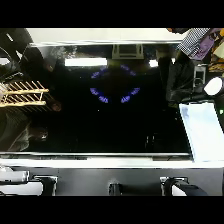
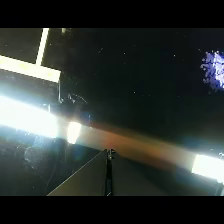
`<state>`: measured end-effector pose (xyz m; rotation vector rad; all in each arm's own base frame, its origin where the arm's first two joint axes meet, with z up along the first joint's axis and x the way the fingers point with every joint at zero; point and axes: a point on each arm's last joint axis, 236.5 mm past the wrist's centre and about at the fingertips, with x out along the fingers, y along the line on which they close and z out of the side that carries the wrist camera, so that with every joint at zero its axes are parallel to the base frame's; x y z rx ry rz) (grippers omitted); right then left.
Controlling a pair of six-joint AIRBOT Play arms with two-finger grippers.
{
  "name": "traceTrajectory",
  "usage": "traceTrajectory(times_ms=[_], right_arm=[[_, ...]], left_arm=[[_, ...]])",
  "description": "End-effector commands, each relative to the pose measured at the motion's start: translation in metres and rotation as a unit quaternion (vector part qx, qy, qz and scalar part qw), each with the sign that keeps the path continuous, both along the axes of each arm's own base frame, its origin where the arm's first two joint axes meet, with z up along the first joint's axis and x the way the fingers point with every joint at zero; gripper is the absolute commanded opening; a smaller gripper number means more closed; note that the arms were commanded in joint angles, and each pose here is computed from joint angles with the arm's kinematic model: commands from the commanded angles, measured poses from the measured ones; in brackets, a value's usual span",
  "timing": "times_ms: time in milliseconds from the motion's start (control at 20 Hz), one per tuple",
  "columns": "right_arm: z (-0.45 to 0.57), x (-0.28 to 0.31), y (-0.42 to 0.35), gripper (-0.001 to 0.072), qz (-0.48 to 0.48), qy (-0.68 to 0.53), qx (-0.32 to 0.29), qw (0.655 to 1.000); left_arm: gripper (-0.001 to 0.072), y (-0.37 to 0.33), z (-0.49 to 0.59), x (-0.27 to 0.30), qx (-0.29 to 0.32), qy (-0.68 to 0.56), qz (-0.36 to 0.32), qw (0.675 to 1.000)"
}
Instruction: Fold the clothes and pants, and hang the long-sleeved shirts on hangers.
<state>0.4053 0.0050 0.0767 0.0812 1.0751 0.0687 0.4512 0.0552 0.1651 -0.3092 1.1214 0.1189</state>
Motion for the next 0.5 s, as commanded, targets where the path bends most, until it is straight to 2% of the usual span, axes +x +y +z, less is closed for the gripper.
traceTrajectory(times_ms=[0, 450], right_arm=[[0.0011, 0.0021, 0.0079, 0.0140, 0.016, -0.006, -0.009, 1.000], [-0.0005, -0.0008, 0.0078, 0.0141, 0.017, 0.001, -0.009, 1.000]], left_arm=[[0.0019, 0.0004, 0.0002, 0.0002, 0.000, -0.001, 0.000, 1.000], [0.0019, 0.0004, 0.0002, 0.0002, 0.000, -0.001, 0.000, 1.000]])
